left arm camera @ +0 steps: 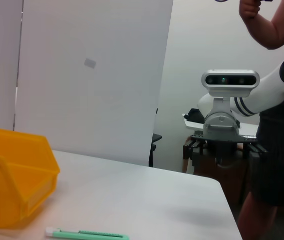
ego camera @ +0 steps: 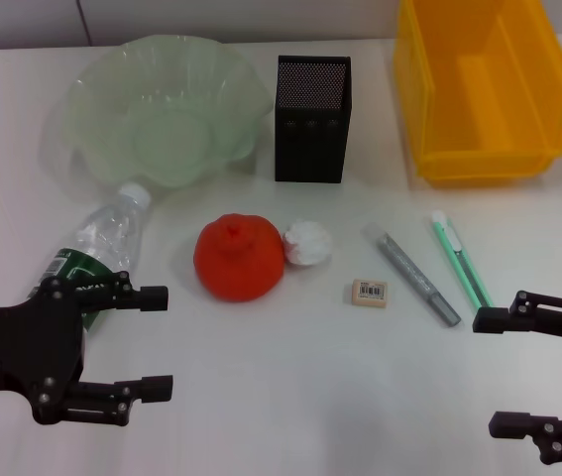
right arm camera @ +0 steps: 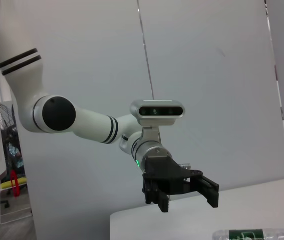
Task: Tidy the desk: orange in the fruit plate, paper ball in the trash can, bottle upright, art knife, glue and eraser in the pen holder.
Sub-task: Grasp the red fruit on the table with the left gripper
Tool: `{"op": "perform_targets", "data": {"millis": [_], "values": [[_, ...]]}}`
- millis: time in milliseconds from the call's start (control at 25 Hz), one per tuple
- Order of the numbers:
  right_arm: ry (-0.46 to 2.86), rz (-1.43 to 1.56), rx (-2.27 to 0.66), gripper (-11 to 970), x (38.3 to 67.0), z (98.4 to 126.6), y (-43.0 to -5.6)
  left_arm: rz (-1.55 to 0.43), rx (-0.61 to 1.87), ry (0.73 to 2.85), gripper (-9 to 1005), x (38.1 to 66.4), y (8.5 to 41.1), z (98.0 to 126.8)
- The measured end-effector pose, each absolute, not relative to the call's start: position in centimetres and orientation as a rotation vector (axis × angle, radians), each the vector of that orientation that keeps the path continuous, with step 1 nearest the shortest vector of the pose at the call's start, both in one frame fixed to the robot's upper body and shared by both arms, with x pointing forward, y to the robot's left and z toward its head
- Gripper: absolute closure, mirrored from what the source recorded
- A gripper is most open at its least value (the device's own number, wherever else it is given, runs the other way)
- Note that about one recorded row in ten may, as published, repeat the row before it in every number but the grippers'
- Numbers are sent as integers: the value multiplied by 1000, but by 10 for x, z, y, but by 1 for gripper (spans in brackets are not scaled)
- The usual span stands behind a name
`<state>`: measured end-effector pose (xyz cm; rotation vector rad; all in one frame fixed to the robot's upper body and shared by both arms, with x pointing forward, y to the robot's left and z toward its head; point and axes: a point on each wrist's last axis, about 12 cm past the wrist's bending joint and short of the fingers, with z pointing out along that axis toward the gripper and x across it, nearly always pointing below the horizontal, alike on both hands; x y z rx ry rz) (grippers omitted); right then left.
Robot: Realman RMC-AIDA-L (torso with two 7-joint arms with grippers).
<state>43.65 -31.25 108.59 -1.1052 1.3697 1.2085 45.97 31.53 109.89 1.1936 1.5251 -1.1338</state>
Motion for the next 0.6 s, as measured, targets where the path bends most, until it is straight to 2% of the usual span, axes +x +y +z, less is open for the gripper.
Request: {"op": "perform_targets", "data": {"millis": [600], "values": [[1377,1184,-1096,128,439,1085,-312,-1150,1167,1565,190,473,311,1105]]}}
